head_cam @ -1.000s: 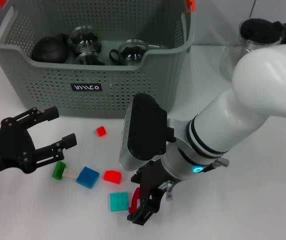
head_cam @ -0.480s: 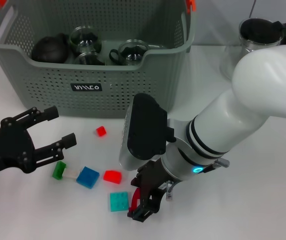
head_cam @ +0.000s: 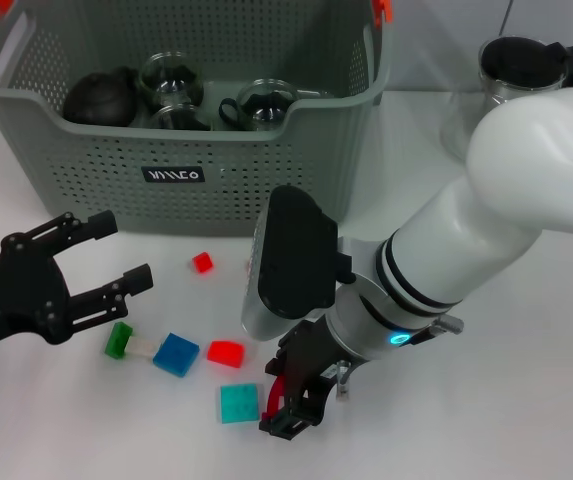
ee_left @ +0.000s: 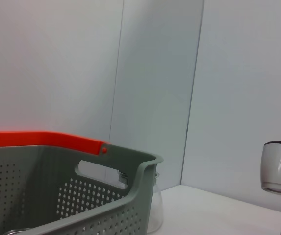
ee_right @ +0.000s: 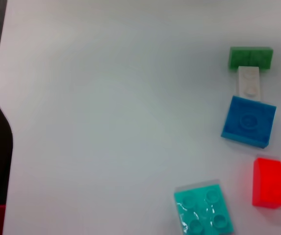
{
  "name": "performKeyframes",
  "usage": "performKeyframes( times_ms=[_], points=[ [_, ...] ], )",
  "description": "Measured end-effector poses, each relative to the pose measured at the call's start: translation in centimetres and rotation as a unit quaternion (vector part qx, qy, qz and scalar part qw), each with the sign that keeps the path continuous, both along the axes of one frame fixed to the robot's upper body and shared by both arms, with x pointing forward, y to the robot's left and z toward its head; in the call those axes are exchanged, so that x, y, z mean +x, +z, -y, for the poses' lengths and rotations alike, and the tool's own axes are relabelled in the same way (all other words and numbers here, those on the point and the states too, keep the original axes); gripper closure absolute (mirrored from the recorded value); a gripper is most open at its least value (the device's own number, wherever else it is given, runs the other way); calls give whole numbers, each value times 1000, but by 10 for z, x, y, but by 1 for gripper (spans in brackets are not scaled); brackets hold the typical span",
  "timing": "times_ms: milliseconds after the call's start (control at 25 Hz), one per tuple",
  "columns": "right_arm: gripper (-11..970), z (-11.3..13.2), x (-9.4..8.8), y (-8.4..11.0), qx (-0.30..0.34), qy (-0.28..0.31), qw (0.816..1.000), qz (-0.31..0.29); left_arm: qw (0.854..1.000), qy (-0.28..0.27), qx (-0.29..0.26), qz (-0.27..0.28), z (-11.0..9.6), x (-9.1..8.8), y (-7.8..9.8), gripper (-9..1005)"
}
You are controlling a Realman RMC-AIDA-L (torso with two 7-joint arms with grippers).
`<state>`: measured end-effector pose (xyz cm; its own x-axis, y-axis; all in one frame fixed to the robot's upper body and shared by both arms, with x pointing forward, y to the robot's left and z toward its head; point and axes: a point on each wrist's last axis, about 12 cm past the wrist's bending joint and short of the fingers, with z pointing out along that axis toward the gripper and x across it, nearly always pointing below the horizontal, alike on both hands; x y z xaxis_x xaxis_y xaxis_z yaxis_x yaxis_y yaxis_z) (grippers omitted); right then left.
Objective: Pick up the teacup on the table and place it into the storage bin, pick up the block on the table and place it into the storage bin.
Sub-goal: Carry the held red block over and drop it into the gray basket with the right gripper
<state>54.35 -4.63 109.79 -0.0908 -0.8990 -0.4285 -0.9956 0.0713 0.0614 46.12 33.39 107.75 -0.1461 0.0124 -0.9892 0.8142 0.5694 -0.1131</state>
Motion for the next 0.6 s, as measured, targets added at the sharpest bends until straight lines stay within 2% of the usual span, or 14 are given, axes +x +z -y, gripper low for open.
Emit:
performKeyframes(
  times_ms=[80, 360, 600],
  points=[
    [301, 1, 0, 0, 0, -3, 1000, -1, 1000, 0, 0, 1, 0, 0, 0, 198],
    [301, 12, 5, 2, 0, -22, 1000, -7, 1000, 2, -2, 1, 0, 0, 0, 198],
    [301, 28, 16, 13, 13, -51, 999, -1, 1000, 4, -2, 2, -2, -1, 0, 198]
  ],
)
